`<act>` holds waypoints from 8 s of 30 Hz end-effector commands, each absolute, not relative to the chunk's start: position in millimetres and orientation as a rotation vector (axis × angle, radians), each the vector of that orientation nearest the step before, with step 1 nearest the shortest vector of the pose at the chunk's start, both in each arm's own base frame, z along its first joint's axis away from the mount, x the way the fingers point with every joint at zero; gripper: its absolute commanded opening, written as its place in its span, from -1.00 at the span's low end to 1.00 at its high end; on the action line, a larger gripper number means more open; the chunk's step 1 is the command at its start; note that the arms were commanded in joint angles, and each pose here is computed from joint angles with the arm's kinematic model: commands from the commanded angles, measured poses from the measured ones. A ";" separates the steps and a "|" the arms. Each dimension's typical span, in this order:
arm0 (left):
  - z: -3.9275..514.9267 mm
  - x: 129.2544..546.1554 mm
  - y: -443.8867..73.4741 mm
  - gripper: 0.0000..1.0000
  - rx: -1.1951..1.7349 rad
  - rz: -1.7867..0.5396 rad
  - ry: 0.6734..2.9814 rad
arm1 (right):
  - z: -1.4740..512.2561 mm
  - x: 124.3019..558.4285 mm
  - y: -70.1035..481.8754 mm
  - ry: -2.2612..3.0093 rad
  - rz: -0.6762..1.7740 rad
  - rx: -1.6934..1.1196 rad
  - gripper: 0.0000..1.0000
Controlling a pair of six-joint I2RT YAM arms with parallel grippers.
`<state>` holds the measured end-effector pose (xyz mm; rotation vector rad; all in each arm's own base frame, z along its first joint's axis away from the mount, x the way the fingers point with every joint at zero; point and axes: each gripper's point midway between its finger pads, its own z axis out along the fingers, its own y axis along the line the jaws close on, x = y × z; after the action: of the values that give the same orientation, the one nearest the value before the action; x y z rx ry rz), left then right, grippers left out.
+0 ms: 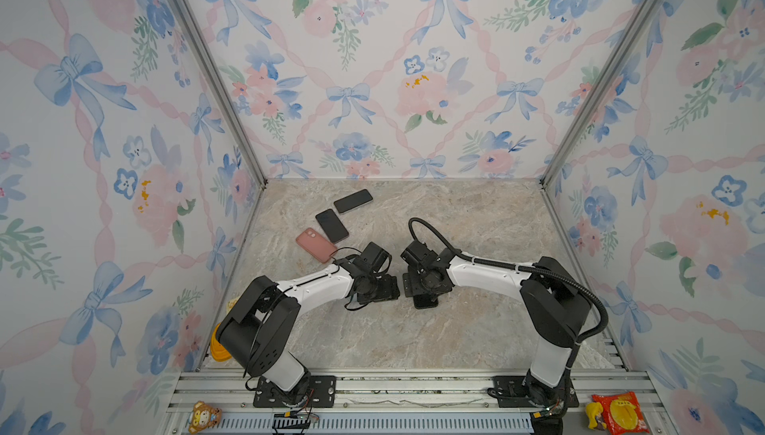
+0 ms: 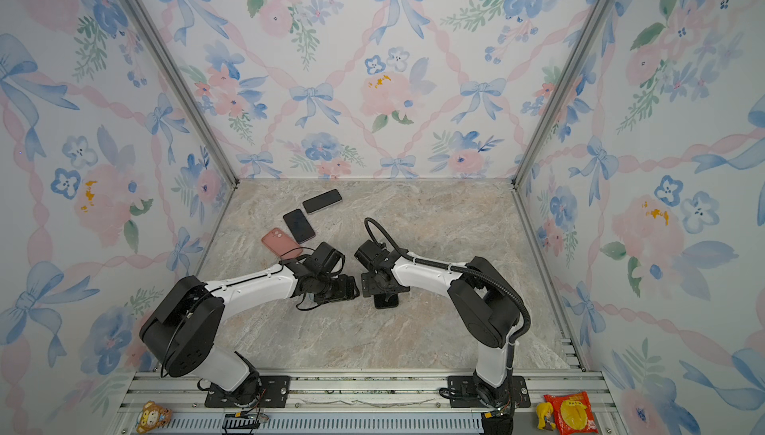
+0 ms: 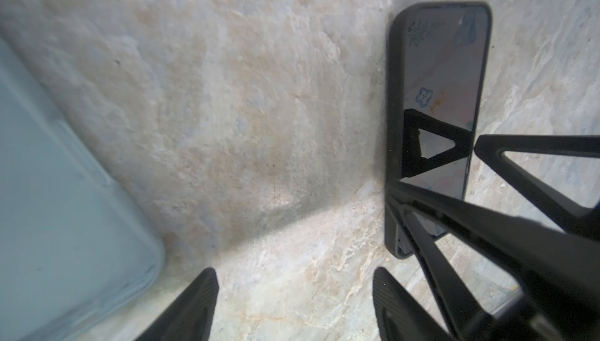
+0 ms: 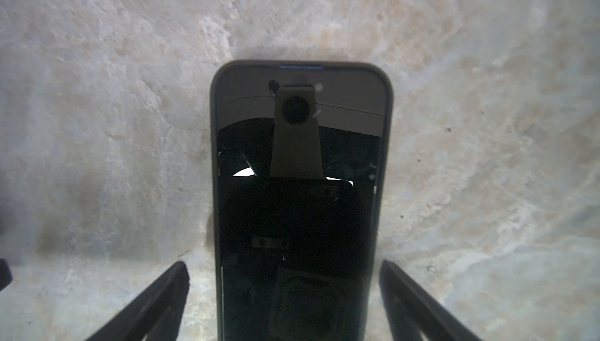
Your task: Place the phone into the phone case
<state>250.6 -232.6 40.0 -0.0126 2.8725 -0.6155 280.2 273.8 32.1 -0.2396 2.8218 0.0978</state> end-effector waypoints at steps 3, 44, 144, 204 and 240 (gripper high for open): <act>39.4 248.7 -223.6 0.55 -0.017 -0.582 2.874 | 25.3 283.9 272.9 2.861 0.080 -0.214 0.77; 54.6 261.8 -233.4 0.58 -0.020 -0.623 2.833 | 54.2 317.5 248.4 2.827 0.046 -0.119 0.38; 95.9 349.8 -253.2 0.60 0.020 -0.737 2.746 | 112.9 510.9 148.6 2.659 0.019 -0.055 0.85; 27.6 588.3 -13.5 0.26 -0.568 -0.365 2.605 | 62.4 404.4 377.7 2.583 0.623 -0.511 0.78; 89.4 459.1 -106.6 0.32 -0.363 -0.399 2.714 | 72.8 369.6 408.7 2.628 0.664 -0.467 0.76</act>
<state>463.9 -116.1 60.6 -0.3440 2.7636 -0.4072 370.9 394.0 63.5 -0.5362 2.6058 0.6446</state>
